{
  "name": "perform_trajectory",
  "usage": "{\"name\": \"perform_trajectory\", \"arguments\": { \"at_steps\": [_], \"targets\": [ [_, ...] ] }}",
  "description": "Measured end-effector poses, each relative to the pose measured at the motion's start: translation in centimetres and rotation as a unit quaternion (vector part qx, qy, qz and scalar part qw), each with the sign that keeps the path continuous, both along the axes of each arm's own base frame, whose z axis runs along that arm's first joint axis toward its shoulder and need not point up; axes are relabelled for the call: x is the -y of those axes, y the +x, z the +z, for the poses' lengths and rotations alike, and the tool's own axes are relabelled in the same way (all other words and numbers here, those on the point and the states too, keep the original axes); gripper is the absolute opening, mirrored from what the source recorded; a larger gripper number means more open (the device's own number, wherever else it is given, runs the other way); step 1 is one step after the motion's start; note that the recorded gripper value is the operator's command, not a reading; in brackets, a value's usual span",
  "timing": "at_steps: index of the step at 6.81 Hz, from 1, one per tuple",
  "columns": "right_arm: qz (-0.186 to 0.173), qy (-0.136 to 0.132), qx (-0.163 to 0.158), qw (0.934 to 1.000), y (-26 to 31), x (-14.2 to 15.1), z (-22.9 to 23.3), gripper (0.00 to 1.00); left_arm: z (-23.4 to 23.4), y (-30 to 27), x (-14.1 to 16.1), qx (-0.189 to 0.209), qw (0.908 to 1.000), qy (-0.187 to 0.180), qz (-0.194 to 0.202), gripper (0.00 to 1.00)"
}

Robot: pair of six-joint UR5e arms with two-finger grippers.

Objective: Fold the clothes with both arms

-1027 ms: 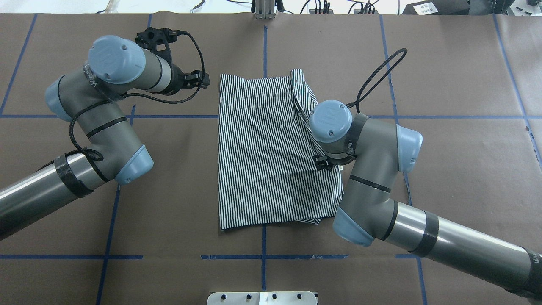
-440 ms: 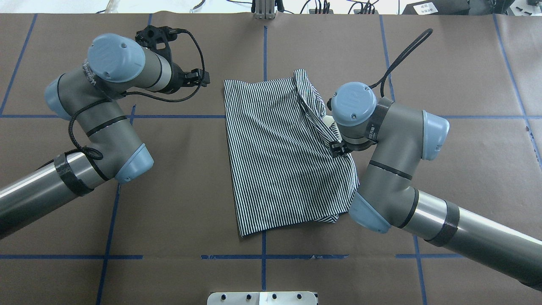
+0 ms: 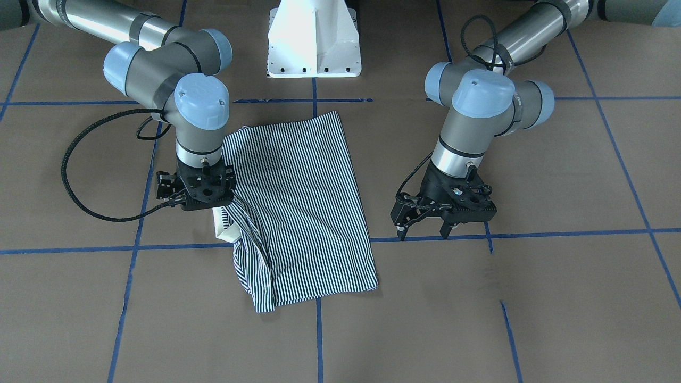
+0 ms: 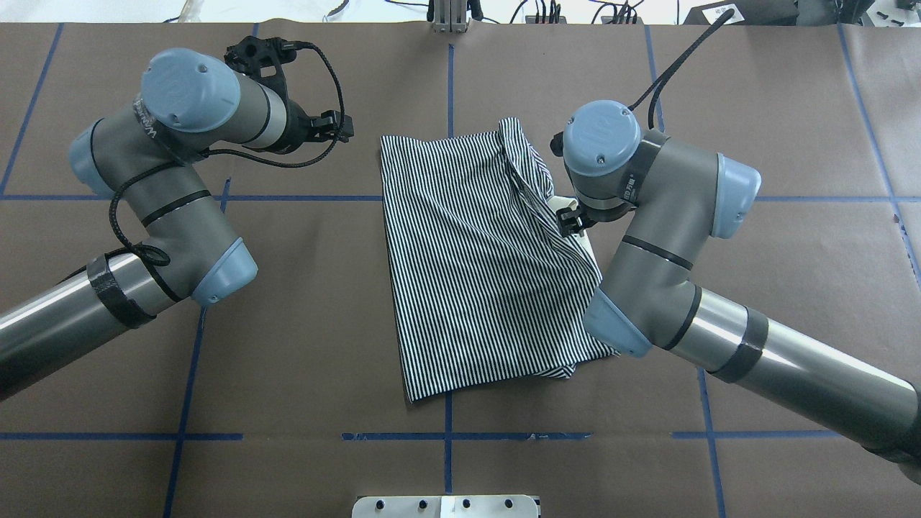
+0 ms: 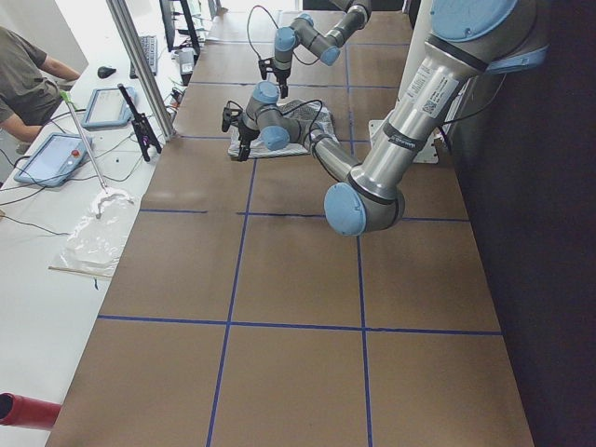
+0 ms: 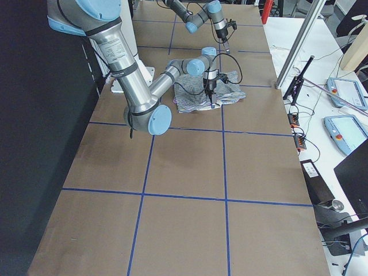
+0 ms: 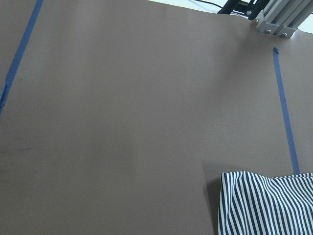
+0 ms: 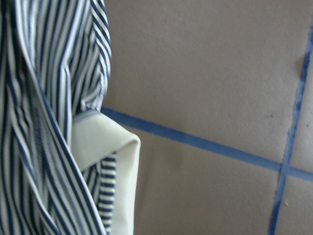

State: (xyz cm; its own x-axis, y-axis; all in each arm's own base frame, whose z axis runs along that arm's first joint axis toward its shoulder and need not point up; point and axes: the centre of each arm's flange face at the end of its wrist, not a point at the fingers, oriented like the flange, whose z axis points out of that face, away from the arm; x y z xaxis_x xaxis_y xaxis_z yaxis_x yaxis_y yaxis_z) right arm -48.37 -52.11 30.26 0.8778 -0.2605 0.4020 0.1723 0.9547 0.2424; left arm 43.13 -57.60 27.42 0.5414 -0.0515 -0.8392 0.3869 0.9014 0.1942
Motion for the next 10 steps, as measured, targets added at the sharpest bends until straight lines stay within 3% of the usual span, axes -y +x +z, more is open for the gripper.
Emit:
{"name": "perform_trajectory", "arguments": {
  "at_steps": [3, 10],
  "targets": [
    [-0.006, 0.004, 0.028, 0.9996, -3.8, 3.1, -4.7, 1.00, -3.8, -2.2, -1.6, -0.029, 0.9992, 0.026, 0.000, 1.00],
    [-0.039, -0.012, 0.014, 0.9991, -7.9, 2.6, -0.3, 1.00, -7.2, -4.3, -3.5, -0.059, 0.9968, 0.053, 0.003, 1.00]
  ]
}}
